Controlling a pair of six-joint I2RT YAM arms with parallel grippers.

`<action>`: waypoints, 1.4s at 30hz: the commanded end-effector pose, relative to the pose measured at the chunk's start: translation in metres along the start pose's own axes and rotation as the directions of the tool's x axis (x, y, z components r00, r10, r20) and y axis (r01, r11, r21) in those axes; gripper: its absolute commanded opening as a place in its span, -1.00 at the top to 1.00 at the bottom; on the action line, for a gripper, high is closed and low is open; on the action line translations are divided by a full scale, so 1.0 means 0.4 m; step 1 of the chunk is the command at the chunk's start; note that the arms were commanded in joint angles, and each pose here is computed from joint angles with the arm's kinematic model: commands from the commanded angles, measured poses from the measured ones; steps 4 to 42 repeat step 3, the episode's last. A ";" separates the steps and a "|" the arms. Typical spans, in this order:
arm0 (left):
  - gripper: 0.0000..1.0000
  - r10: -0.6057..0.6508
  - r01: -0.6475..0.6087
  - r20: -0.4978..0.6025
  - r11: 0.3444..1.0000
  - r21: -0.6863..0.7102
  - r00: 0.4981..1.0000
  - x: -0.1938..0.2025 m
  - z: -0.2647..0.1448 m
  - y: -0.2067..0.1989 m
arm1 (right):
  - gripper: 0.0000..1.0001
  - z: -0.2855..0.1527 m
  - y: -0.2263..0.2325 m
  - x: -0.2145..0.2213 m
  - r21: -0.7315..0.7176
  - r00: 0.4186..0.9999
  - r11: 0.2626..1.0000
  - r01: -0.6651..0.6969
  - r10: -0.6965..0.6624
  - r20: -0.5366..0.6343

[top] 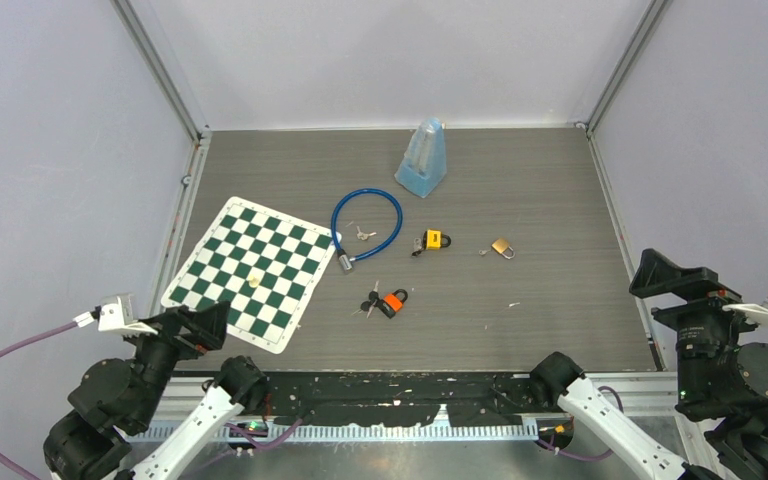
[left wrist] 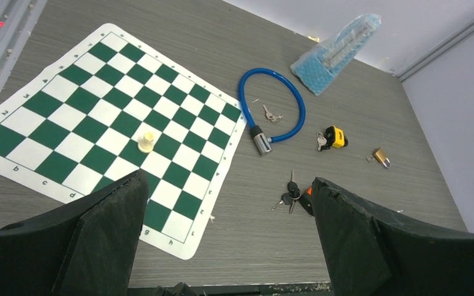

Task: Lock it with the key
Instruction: Reset both arms

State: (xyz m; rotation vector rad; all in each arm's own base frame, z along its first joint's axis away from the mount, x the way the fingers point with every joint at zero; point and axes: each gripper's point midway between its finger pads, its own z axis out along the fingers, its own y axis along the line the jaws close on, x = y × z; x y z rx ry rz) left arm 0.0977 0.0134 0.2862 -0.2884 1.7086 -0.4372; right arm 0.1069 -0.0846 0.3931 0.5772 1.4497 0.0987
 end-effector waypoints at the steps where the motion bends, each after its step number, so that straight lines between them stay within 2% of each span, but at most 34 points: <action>1: -0.99 -0.003 0.003 0.013 1.000 -0.008 1.000 -0.016 -0.012 0.006 | -0.91 -0.008 -0.017 -0.010 0.011 0.999 1.000 -0.025 0.025 0.021; 42: -0.99 0.007 -0.007 0.000 1.000 -0.007 1.000 -0.016 -0.014 0.004 | -0.91 -0.010 -0.019 -0.011 0.009 0.999 0.999 -0.031 0.030 0.023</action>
